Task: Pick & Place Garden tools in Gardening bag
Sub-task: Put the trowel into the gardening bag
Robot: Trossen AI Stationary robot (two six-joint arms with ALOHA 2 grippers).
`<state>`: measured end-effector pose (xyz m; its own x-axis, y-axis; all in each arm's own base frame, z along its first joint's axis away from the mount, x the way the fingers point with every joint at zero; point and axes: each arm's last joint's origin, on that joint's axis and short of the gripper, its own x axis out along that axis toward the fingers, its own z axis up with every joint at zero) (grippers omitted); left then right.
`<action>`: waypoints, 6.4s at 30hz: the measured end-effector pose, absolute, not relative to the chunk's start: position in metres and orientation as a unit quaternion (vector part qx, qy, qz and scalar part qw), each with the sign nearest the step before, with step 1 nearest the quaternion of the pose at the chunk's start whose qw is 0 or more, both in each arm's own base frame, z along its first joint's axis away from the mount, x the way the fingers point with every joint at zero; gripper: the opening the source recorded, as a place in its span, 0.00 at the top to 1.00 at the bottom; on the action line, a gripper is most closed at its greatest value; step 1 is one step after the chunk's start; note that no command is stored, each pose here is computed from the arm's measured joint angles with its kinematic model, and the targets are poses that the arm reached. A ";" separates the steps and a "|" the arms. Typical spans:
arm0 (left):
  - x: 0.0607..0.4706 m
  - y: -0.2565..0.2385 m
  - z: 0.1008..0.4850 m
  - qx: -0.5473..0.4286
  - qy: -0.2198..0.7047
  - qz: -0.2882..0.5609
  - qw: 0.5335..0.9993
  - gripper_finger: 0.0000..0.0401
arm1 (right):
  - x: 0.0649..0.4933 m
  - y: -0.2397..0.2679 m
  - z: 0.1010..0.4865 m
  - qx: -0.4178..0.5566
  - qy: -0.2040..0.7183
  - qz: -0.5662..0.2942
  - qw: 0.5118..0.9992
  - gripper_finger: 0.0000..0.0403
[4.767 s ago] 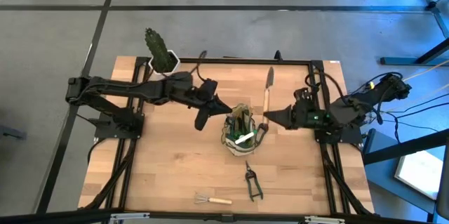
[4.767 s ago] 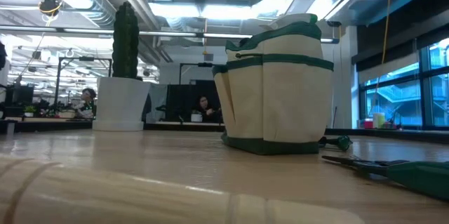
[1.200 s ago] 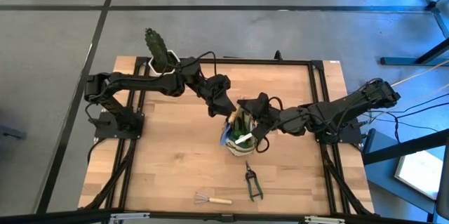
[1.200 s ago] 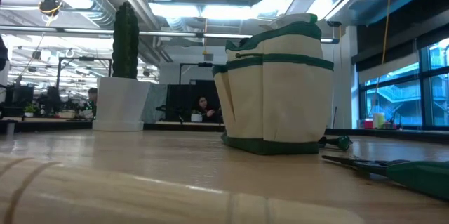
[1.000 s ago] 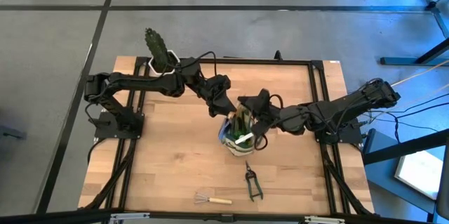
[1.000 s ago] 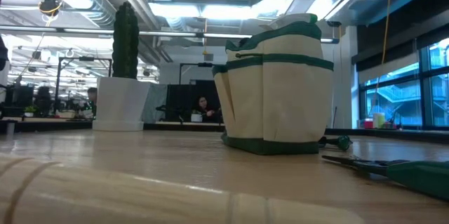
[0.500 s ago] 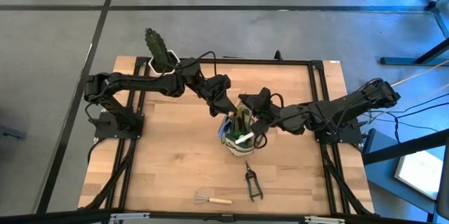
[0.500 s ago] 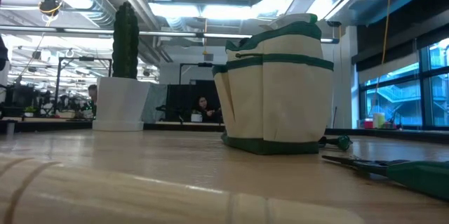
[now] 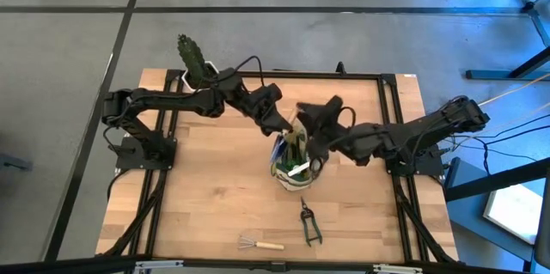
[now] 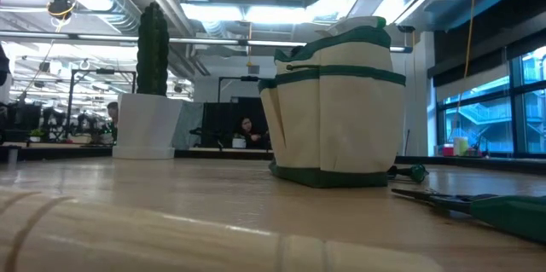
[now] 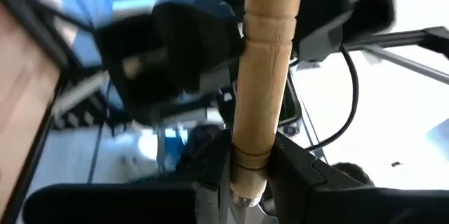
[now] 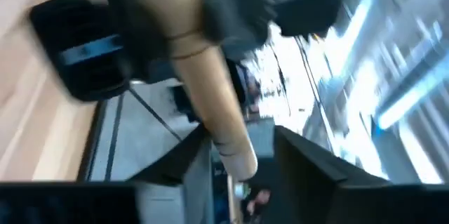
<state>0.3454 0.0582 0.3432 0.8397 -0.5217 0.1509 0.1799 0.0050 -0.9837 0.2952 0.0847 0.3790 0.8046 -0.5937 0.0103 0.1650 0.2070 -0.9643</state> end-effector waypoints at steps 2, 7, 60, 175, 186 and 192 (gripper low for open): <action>0.345 0.059 0.347 -0.648 0.102 -0.245 0.714 0.84 | 0.294 0.083 0.386 -0.536 0.172 -0.296 0.772 0.51; 0.344 0.061 0.339 -0.635 0.083 -0.192 0.743 0.84 | 0.287 0.078 0.394 -0.430 0.185 -0.402 0.787 0.32; 0.272 -0.163 0.340 -0.327 -0.044 0.219 0.918 0.84 | 0.243 0.114 0.397 0.412 0.141 0.147 0.888 0.20; 0.366 -0.179 0.270 -0.197 0.025 0.455 0.868 0.84 | 0.246 -0.012 0.335 0.279 0.063 0.322 0.902 0.44; 0.367 -0.170 0.266 -0.195 0.053 0.464 0.863 0.84 | 0.247 -0.011 0.336 0.271 0.054 0.308 0.910 0.44; 0.373 -0.169 0.257 -0.200 0.057 0.467 0.859 0.84 | 0.247 -0.011 0.335 0.268 0.053 0.307 0.912 0.44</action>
